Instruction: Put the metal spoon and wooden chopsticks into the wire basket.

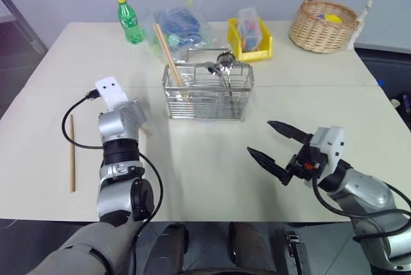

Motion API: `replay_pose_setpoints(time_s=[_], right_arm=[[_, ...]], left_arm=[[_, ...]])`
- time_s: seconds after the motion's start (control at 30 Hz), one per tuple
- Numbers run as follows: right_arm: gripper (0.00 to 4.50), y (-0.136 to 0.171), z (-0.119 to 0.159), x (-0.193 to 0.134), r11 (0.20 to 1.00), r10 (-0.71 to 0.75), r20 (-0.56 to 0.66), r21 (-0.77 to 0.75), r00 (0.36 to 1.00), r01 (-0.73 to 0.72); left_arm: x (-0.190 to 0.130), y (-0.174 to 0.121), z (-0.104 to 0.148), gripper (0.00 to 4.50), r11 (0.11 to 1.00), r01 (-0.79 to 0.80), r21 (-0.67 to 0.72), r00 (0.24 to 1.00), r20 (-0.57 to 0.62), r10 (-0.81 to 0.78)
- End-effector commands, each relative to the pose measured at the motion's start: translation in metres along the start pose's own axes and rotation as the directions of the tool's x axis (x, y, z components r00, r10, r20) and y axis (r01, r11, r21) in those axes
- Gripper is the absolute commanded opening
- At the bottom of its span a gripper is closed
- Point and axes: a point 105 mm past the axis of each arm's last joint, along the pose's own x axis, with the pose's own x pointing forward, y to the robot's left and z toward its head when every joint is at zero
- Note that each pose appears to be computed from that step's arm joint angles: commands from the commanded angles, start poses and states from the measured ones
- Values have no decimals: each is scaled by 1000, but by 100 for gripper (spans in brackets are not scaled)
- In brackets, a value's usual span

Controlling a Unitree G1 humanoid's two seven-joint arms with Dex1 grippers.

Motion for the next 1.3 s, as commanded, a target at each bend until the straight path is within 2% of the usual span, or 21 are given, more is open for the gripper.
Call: replay_pose_setpoints(time_s=[0.03,0.27,0.37,0.57,0.6,0.63,0.83,1.0,1.3], right_arm=[[442,-3,9,0,1000,-7,28,-30,1000,8],[442,-5,11,1,999,-6,30,-35,1000,7],[450,-6,11,2,999,-7,30,-36,1000,8],[450,-7,12,1,999,-14,29,-35,999,15],[450,-7,12,1,999,-15,29,-34,999,16],[450,-8,12,1,999,-16,29,-34,999,17],[450,-8,11,0,999,-24,27,-27,999,25],[450,-3,11,-4,1000,-14,21,-15,1000,14],[450,12,11,-24,994,107,-36,-28,994,-108]], left_arm=[[10,17,-36,450,998,-56,27,990,-126,59],[15,27,-49,450,999,-50,18,986,-160,52],[16,28,-49,366,999,-39,20,987,-157,41],[15,30,-46,74,1000,-26,16,990,-136,28],[15,30,-46,29,1000,-24,13,990,-136,25],[15,30,-46,4,1000,-22,12,991,-135,24],[18,35,-48,4,999,-26,20,990,-141,29],[22,39,-40,4,1000,3,5,996,-90,-3],[29,40,4,4,977,212,-23,964,168,-205]])
